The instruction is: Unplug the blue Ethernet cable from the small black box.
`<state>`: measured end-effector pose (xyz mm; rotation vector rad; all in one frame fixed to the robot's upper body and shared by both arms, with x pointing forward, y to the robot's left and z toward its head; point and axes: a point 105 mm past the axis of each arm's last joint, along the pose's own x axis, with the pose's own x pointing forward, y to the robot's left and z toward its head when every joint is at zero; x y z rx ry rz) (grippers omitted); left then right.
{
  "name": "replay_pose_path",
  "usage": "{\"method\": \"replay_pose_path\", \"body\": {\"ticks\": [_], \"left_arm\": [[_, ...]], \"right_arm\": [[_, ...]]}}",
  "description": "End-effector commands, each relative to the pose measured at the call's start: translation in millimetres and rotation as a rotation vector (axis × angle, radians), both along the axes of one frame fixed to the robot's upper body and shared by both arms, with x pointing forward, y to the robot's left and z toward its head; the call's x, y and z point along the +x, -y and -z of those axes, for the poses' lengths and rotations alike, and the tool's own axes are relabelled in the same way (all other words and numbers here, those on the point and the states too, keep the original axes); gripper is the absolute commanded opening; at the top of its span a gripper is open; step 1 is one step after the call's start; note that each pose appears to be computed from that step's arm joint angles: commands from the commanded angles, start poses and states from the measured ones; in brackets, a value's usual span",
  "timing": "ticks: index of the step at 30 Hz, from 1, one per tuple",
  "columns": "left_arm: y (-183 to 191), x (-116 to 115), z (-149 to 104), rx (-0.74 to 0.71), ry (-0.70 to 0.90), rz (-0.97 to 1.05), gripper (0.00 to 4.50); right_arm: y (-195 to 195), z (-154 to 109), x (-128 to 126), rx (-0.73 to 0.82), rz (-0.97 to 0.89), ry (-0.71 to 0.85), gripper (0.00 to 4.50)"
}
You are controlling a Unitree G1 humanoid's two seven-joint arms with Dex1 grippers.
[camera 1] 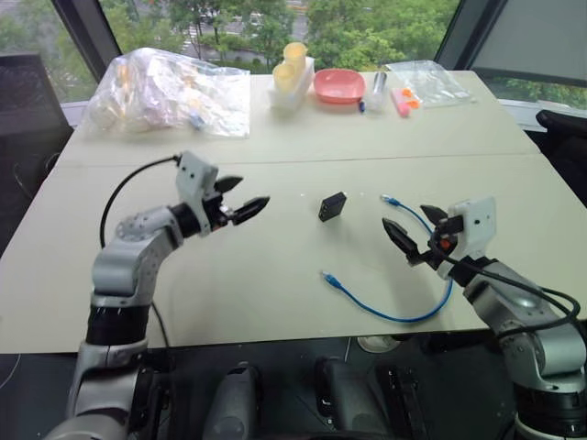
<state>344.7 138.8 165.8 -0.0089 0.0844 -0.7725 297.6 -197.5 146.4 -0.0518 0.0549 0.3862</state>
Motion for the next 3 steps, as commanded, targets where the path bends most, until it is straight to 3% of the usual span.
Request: {"method": "replay_pose_path", "body": {"ticks": [1,3], "left_arm": [[-6.2,-12.2,-10.9,-0.002,0.033,-0.023,4.23],[-9.0,-20.6,-3.6,0.005,0.017,-0.037,4.23]], "right_arm": [[-0.4,-12.9,-8.4,-0.018,-0.037,0.060,4.50],[2.0,-10.3,-13.1,-0.004,-0.047,0.043,4.50]]}}
